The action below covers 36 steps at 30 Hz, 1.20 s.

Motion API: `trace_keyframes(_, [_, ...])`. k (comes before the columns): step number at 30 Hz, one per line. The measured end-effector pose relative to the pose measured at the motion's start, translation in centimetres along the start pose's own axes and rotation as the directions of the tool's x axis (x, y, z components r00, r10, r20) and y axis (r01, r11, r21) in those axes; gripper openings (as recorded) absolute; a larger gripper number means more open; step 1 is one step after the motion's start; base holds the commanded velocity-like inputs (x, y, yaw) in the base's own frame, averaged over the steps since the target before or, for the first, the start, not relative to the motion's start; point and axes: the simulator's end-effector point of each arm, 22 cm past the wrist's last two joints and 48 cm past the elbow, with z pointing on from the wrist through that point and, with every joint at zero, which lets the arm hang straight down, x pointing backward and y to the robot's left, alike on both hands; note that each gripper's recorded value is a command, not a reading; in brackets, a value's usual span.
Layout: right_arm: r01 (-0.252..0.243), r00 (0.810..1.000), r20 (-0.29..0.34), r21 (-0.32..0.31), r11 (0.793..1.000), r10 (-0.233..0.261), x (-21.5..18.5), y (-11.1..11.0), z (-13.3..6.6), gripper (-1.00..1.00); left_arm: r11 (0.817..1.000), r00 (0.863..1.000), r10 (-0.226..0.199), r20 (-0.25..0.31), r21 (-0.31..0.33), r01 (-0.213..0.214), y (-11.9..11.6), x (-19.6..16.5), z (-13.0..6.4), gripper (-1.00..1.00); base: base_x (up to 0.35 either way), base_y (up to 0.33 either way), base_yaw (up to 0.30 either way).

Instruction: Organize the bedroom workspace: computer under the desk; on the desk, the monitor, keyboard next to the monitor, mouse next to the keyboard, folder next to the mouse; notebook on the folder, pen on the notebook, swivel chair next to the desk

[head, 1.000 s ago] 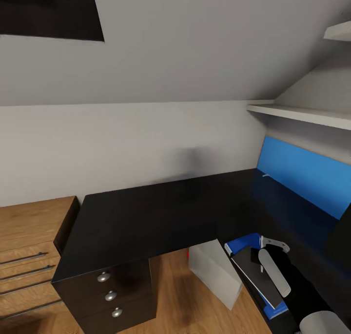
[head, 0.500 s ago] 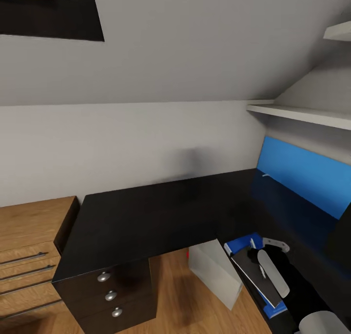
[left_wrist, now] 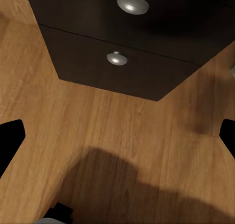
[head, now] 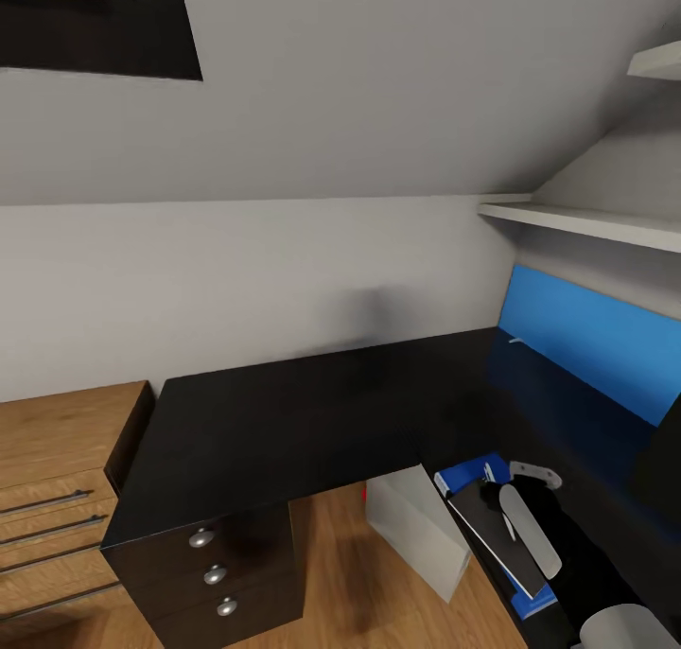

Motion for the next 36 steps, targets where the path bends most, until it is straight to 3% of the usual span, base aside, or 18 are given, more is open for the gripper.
trace_keyframes(4, [-0.007, 0.999, 0.044, -0.022, 1.000, 0.008, -1.7, 0.7, -1.1, 1.00, 1.000, 1.000, -0.001, 0.000, 0.000, 0.001, 0.0, 0.0, 0.0, 1.00, 0.000, 0.000, 0.000])
trace_keyframes(5, [-0.016, 0.994, 0.106, -0.054, 0.998, 0.022, -3.9, 1.5, -2.9, 1.00, 1.000, 1.000, 0.000, 0.000, -0.001, 0.000, 0.0, 0.0, 0.0, 1.00, 0.000, 0.000, 0.000])
trace_keyframes(7, [-0.017, 0.988, 0.151, -0.085, 0.996, 0.030, -4.8, 2.2, -4.5, 1.00, 1.000, 1.000, 0.000, 0.000, -0.001, 0.000, 0.0, 0.0, 0.0, 1.00, 0.000, 0.000, 0.000])
trace_keyframes(8, [0.001, 0.987, 0.162, -0.110, 0.994, 0.017, -3.9, 3.1, -5.5, 1.00, 1.000, 1.000, -0.001, -0.001, -0.001, 0.001, 0.0, 0.0, 0.0, 1.00, 0.000, 0.000, 0.000])
trace_keyframes(15, [0.082, 0.983, 0.177, -0.169, 0.982, -0.051, -2.1, 7.3, -7.1, 1.00, 1.000, 1.000, -0.001, -0.001, -0.001, 0.001, 0.0, 0.0, 0.0, 1.00, 0.000, 0.000, 0.000])
trace_keyframes(16, [0.138, 0.979, 0.178, -0.225, 0.964, -0.099, -0.3, 11.4, -8.3, 1.00, 1.000, 1.000, 0.000, -0.002, 0.000, 0.000, -0.1, 0.1, 0.0, 1.00, 0.000, 0.000, 0.000])
trace_keyframes(18, [0.192, 0.972, 0.182, -0.269, 0.944, -0.146, 1.4, 14.8, -9.5, 1.00, 1.000, 1.000, 0.000, -0.003, 0.001, 0.000, -0.1, 0.1, 0.0, 1.00, 0.000, 0.000, 0.000])
trace_keyframes(20, [0.222, 0.967, 0.189, -0.291, 0.931, -0.171, 2.2, 16.5, -10.3, 1.00, 1.000, 1.000, 0.001, -0.005, 0.001, -0.001, -0.1, 0.2, 0.0, 1.00, 0.000, 0.000, 0.000])
trace_keyframes(23, [0.295, 0.948, 0.225, -0.351, 0.889, -0.226, 4.4, 20.9, -12.6, 1.00, 1.000, 1.000, 0.011, -0.024, -0.005, -0.011, 0.2, 1.2, 0.0, 1.00, 0.000, 0.000, 0.033])
trace_keyframes(28, [0.350, 0.925, 0.294, -0.408, 0.843, -0.241, 6.5, 25.4, -15.3, 1.00, 1.000, 0.999, 0.018, -0.031, -0.006, -0.019, 0.3, 1.6, 0.0, 1.00, 0.000, 0.000, 0.191])
trace_keyframes(29, [0.392, 0.906, 0.332, -0.417, 0.820, -0.264, 8.7, 27.6, -15.7, 1.00, 1.000, 0.999, 0.021, -0.032, -0.006, -0.022, 0.4, 1.6, 0.0, 1.00, 0.000, 0.000, 0.268])
trace_keyframes(30, [0.410, 0.897, 0.347, -0.413, 0.813, -0.275, 9.6, 28.1, -15.7, 1.00, 1.000, 0.999, 0.022, -0.032, -0.006, -0.022, 0.4, 1.6, 0.0, 1.00, 0.000, 0.000, 0.275])
trace_keyframes(33, [0.400, 0.899, 0.345, -0.399, 0.825, -0.269, 12.2, 29.0, -13.9, 1.00, 1.000, 0.999, 0.022, -0.031, -0.010, -0.022, 0.7, 1.6, 0.1, 1.00, -0.004, 0.000, 0.277])
trace_keyframes(34, [0.394, 0.901, 0.336, -0.368, 0.842, -0.274, 14.3, 28.2, -11.5, 1.00, 1.000, 0.999, 0.023, -0.030, -0.011, -0.023, 0.7, 1.5, 0.1, 1.00, -0.038, 0.000, 0.279])
trace_keyframes(36, [0.391, 0.899, 0.337, -0.337, 0.856, -0.278, 15.7, 27.1, -9.6, 1.00, 1.000, 0.999, 0.023, -0.031, -0.010, -0.023, 0.6, 1.6, 0.1, 1.00, -0.148, 0.000, 0.272])
